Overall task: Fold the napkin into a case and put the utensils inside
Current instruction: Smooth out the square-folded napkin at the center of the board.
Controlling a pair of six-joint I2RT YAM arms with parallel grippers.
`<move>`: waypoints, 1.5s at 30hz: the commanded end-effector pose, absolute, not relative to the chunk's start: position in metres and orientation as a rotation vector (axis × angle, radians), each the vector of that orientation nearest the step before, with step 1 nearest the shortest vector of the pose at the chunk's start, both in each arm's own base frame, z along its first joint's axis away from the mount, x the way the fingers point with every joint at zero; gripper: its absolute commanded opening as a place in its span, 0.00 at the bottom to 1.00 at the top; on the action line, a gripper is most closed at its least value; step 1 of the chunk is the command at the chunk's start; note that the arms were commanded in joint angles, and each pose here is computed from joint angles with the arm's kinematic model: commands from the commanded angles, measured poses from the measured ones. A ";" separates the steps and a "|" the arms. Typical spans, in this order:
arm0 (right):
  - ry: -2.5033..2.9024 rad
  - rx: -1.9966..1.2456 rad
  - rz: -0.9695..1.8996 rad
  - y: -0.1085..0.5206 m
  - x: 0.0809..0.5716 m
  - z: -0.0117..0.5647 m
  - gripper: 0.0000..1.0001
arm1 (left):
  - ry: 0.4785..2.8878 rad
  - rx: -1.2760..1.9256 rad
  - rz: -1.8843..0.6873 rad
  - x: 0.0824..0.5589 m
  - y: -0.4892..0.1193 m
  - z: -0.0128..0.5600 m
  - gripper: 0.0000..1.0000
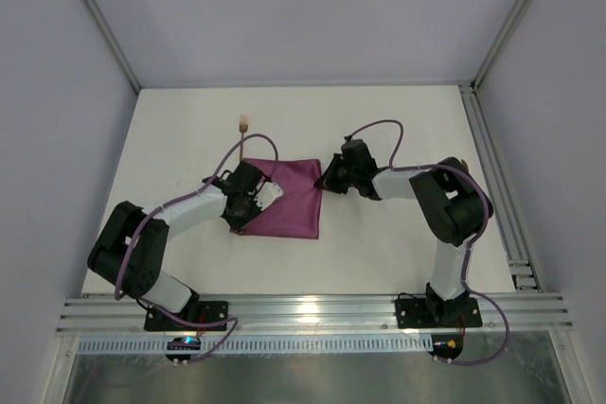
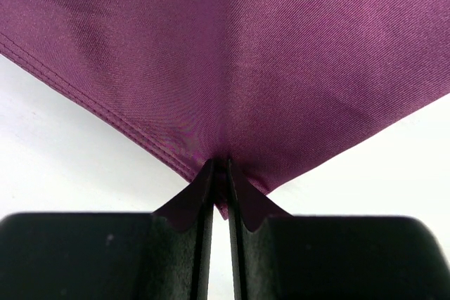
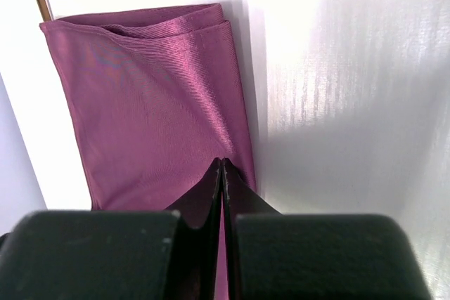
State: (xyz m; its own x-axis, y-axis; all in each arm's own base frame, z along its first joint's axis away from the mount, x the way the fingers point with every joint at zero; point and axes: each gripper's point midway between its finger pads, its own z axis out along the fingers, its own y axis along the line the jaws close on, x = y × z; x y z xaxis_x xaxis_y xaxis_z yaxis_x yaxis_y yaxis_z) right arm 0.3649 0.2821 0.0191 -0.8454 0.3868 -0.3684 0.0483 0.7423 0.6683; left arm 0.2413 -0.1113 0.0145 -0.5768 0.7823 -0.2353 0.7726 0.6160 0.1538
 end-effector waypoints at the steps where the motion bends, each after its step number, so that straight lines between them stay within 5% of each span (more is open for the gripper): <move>1: 2.438 0.434 0.846 0.272 0.377 0.006 0.03 | 2.613 1.311 0.110 0.230 -0.095 -0.002 0.13; 17: 2.275 0.447 0.701 0.247 0.468 0.055 0.03 | 2.597 1.331 0.066 0.230 -0.101 -0.002 0.13; 27: 2.260 0.155 0.730 0.286 0.424 0.088 0.03 | 2.591 1.266 0.061 0.238 -0.106 0.017 0.19; 45: 2.366 0.401 0.725 0.282 0.449 0.026 0.03 | 2.605 1.264 0.080 0.237 -0.103 0.018 0.20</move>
State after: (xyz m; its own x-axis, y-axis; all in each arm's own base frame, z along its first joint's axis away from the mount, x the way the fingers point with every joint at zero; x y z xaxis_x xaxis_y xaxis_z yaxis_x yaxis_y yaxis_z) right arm 0.4330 0.2837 0.0243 -0.7837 0.4039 -0.4719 0.0637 0.8080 0.5857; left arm 0.2377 -0.1070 0.0155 -0.5851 0.7831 -0.2109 0.7708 0.6178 0.1554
